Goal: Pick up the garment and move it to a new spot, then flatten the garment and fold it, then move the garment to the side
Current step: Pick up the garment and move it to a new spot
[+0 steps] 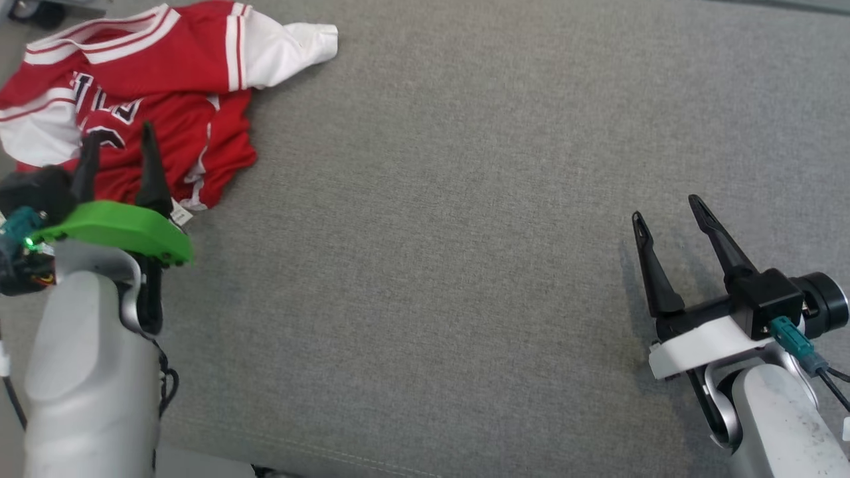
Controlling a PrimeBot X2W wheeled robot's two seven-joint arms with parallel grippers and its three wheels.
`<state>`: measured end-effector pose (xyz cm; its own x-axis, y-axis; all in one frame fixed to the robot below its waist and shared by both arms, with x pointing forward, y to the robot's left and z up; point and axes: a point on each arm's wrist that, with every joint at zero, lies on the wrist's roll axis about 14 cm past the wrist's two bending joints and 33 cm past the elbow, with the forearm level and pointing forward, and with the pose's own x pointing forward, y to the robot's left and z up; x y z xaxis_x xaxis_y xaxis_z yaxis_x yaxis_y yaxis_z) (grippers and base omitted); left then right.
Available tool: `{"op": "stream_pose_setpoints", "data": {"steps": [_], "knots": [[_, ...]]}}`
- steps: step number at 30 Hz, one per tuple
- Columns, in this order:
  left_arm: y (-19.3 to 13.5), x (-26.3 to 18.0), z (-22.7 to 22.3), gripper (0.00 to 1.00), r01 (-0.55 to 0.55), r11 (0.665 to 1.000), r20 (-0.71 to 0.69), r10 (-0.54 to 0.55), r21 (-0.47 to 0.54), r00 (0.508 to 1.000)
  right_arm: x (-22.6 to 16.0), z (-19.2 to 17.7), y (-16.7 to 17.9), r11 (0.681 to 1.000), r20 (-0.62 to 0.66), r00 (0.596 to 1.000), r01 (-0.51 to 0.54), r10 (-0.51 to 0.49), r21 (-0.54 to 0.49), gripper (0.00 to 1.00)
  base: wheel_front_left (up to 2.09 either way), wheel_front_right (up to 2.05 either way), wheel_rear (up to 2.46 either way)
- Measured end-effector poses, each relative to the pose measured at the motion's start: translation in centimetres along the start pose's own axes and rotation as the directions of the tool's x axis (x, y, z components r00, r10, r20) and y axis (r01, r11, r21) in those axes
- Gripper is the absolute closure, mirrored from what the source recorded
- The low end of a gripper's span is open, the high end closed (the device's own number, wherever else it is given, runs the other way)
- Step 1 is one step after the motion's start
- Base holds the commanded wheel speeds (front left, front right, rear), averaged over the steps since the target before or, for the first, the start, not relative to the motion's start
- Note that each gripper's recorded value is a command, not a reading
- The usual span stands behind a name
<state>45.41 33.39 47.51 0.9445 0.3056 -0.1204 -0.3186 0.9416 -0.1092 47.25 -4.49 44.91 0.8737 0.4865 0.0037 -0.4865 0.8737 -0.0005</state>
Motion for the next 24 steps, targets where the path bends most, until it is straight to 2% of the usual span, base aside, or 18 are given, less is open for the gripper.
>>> {"op": "stream_pose_setpoints", "data": {"steps": [7, 12, 13, 14, 15, 16, 17, 21, 24], "knots": [[2.3, 3.3, -4.3, 0.00, -0.082, 0.995, -0.158, 0.089, 0.048, 0.983, -0.4, -3.6, -1.0, 0.999, -0.075, 0.997, 0.026, -0.024, 0.034, 0.00, 0.00, 0.00, 0.00], [2.6, 4.1, -8.0, 0.00, -0.110, 0.992, -0.269, 0.121, 0.056, 0.956, -1.7, -4.8, -2.1, 0.997, -0.114, 0.992, 0.064, -0.059, 0.037, 0.00, 0.00, 0.00, 0.00], [2.5, 4.2, -8.5, 0.12, -0.112, 0.992, -0.280, 0.123, 0.053, 0.952, -1.9, -4.9, -2.4, 0.997, -0.119, 0.991, 0.072, -0.067, 0.038, 0.00, 0.00, 0.00, 0.00], [2.4, 4.3, -8.9, 0.50, -0.116, 0.992, -0.289, 0.123, 0.040, 0.950, -2.2, -5.0, -2.5, 0.996, -0.125, 0.990, 0.078, -0.073, 0.036, 0.00, 0.00, 0.00, 0.00], [2.3, 4.5, -9.3, 0.62, -0.112, 0.993, -0.298, 0.118, 0.034, 0.947, -2.4, -5.1, -2.7, 0.996, -0.129, 0.989, 0.084, -0.079, 0.034, 0.00, 0.00, 0.00, 0.00], [2.0, 4.6, -9.6, 0.89, -0.104, 0.994, -0.308, 0.109, 0.034, 0.945, -2.6, -5.1, -3.0, 0.995, -0.132, 0.988, 0.091, -0.086, 0.032, 0.00, 0.00, 0.00, 0.00], [1.6, 4.7, -9.9, 1.00, -0.097, 0.995, -0.313, 0.102, 0.032, 0.944, -2.9, -5.1, -3.3, 0.995, -0.135, 0.986, 0.100, -0.095, 0.028, 0.00, 0.00, 0.00, 0.00], [1.1, 5.2, -9.6, 1.00, -0.091, 0.996, -0.284, 0.090, 0.008, 0.955, -3.4, -5.0, -4.0, 0.992, -0.136, 0.983, 0.126, -0.122, 0.023, 0.00, 0.00, 0.00, 0.00], [0.0, 6.1, -7.4, 1.00, -0.046, 0.999, -0.210, 0.048, 0.013, 0.977, -3.5, -4.4, -4.1, 0.989, -0.124, 0.982, 0.146, -0.141, 0.030, 0.00, 0.00, 0.00, 0.00]]}}
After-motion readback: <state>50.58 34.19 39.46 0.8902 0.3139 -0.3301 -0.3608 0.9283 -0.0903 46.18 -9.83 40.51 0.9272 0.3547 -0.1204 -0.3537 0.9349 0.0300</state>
